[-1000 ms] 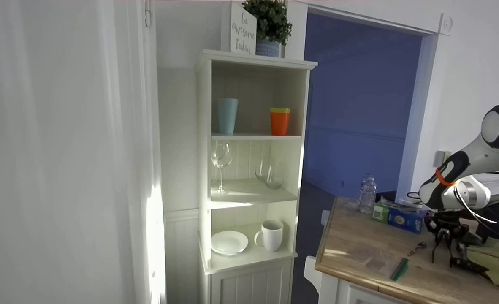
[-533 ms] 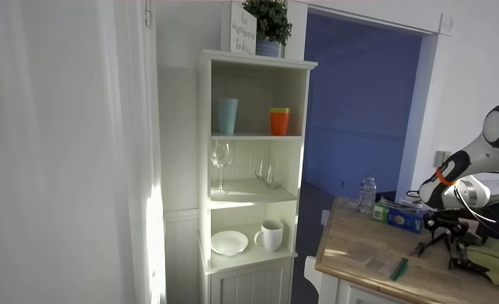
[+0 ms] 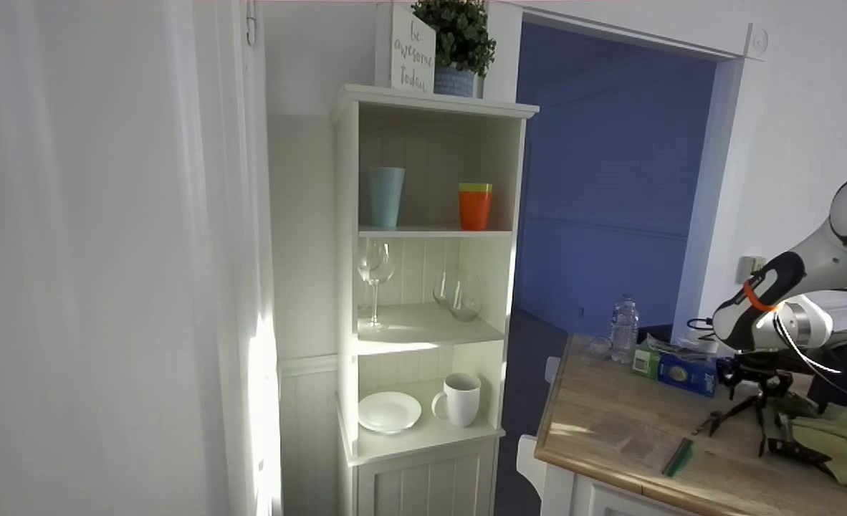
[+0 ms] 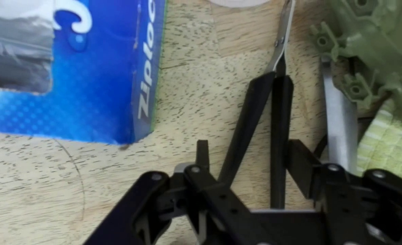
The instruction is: Pick up the black spatula and put it on the right side of the kitchen counter, pick up the tongs and turn them ninety degrees anticlockwise, put the tongs on the kitchen counter next to the spatula
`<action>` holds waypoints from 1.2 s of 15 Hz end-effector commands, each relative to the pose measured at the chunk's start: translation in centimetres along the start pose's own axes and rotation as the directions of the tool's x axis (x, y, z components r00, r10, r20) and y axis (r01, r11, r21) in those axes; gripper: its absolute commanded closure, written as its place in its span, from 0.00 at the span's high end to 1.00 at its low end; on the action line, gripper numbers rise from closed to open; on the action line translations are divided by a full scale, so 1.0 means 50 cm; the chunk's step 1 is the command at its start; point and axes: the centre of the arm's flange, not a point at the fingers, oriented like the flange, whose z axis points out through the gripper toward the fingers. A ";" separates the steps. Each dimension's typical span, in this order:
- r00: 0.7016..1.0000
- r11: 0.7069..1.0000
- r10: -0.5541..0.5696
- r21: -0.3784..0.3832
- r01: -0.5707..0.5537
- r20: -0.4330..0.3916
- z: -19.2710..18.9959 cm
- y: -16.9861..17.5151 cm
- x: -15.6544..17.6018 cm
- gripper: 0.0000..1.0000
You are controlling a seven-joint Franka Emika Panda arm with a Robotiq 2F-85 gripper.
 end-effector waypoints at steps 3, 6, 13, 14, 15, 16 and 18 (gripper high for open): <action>0.998 0.997 0.037 -0.066 -0.041 -0.051 -0.111 -0.019 0.077 0.94; 0.989 0.990 0.106 -0.077 -0.114 -0.107 -0.180 -0.017 0.126 1.00; 0.948 0.970 0.231 -0.021 -0.241 -0.220 -0.300 -0.028 0.184 1.00; 0.940 0.968 0.243 -0.008 -0.252 -0.238 -0.307 -0.033 0.180 1.00; 0.956 0.976 0.206 -0.020 -0.215 -0.211 -0.275 -0.016 0.161 1.00; 0.951 0.975 0.215 -0.010 -0.223 -0.222 -0.286 -0.022 0.163 1.00; 0.948 0.973 0.223 -0.006 -0.230 -0.225 -0.295 -0.028 0.163 1.00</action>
